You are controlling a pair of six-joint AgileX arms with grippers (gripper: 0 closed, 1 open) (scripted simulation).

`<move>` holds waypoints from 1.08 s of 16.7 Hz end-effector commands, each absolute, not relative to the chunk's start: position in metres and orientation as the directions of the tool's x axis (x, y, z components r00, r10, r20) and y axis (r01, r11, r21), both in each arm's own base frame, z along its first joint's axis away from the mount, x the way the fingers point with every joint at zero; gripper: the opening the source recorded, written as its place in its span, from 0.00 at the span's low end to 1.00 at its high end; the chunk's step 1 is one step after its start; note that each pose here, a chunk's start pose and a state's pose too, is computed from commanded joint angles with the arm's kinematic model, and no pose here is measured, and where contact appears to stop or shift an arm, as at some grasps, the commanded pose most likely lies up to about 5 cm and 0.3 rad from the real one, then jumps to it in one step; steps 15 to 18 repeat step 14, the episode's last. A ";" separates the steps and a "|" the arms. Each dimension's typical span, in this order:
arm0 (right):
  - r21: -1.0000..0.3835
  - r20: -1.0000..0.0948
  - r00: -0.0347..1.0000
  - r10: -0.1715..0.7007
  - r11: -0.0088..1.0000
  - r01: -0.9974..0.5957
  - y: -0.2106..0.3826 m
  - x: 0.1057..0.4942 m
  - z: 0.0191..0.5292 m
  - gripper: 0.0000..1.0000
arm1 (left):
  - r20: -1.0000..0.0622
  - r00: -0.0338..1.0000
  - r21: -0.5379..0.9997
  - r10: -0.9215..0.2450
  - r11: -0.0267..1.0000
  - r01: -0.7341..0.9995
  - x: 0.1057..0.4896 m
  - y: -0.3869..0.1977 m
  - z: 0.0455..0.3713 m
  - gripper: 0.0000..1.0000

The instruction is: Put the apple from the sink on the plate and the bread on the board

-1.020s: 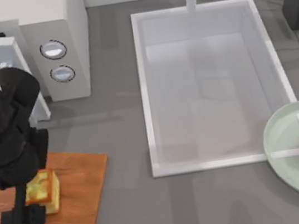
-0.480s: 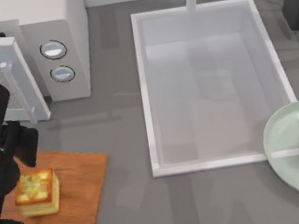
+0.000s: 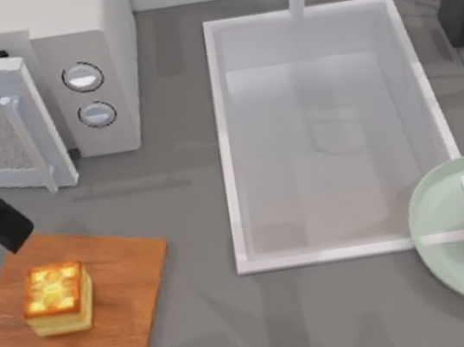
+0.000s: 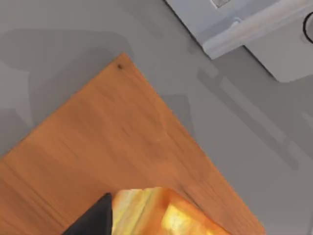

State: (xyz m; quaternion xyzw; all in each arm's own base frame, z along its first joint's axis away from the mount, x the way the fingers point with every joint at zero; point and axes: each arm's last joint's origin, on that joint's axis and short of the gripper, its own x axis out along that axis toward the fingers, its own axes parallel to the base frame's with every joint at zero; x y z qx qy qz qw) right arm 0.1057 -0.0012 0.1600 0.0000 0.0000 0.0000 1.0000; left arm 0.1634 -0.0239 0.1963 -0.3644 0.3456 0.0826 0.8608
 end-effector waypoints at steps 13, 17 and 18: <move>0.000 0.000 1.000 0.000 1.000 0.000 -0.001 0.106 0.160 1.00 | 0.000 1.000 0.000 0.000 1.000 0.000 0.106 -0.001 0.160 1.00; 0.000 0.000 1.000 0.000 1.000 0.000 -0.001 0.106 0.160 1.00 | 0.000 1.000 0.000 0.000 1.000 0.000 0.106 -0.001 0.160 1.00; 0.000 0.000 1.000 0.000 1.000 0.000 -0.001 0.106 0.160 1.00 | 0.000 1.000 0.000 0.000 1.000 0.000 0.106 -0.001 0.160 1.00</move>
